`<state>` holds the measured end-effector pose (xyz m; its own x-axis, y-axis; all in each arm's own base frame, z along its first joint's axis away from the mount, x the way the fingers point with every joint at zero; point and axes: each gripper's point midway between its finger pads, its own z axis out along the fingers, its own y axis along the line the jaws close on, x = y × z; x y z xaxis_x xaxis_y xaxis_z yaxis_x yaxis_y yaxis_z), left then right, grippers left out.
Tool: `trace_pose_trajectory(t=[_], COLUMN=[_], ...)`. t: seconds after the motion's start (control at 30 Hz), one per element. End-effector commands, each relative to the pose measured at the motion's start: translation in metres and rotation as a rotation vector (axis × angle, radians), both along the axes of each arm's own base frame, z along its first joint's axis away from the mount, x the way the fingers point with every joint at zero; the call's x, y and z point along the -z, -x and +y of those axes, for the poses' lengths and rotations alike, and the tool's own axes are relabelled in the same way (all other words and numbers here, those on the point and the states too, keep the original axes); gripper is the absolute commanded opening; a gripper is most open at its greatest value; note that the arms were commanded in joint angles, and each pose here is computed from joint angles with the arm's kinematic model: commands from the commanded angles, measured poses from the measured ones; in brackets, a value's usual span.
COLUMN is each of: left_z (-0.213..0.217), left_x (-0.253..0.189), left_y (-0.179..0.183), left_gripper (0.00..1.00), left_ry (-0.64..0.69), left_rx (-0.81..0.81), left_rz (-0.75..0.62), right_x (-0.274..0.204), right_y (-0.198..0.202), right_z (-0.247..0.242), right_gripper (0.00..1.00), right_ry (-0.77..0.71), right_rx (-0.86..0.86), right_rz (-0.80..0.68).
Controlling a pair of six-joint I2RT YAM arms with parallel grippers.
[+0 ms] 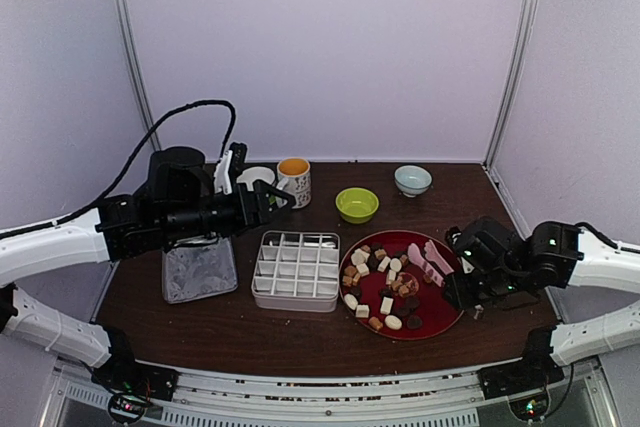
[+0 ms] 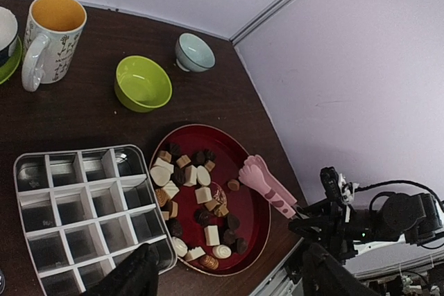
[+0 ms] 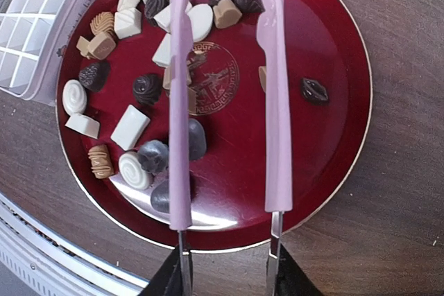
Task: Pack the chocolate
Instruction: Pick up the fake chocolate from the plate.
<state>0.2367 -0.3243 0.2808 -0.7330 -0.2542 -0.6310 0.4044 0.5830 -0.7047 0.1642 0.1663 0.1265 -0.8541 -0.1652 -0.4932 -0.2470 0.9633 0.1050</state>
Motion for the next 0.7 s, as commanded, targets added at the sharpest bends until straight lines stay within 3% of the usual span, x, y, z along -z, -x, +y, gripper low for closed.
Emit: trace_pose_trajectory(t=[0.0, 0.67], left_z=[0.004, 0.023], left_x=[-0.02, -0.018], left_y=[-0.003, -0.003], left_gripper=[0.74, 0.78], left_ry=[-0.012, -0.086], left_rx=[-0.006, -0.04], left_rz=[-0.069, -0.143], right_x=[0.002, 0.041], right_y=[-0.001, 0.004], right_z=[-0.011, -0.023], right_gripper=[0.36, 0.39], right_ry=[-0.019, 0.009], right_rx=[0.059, 0.103], right_rz=[0.009, 0.099])
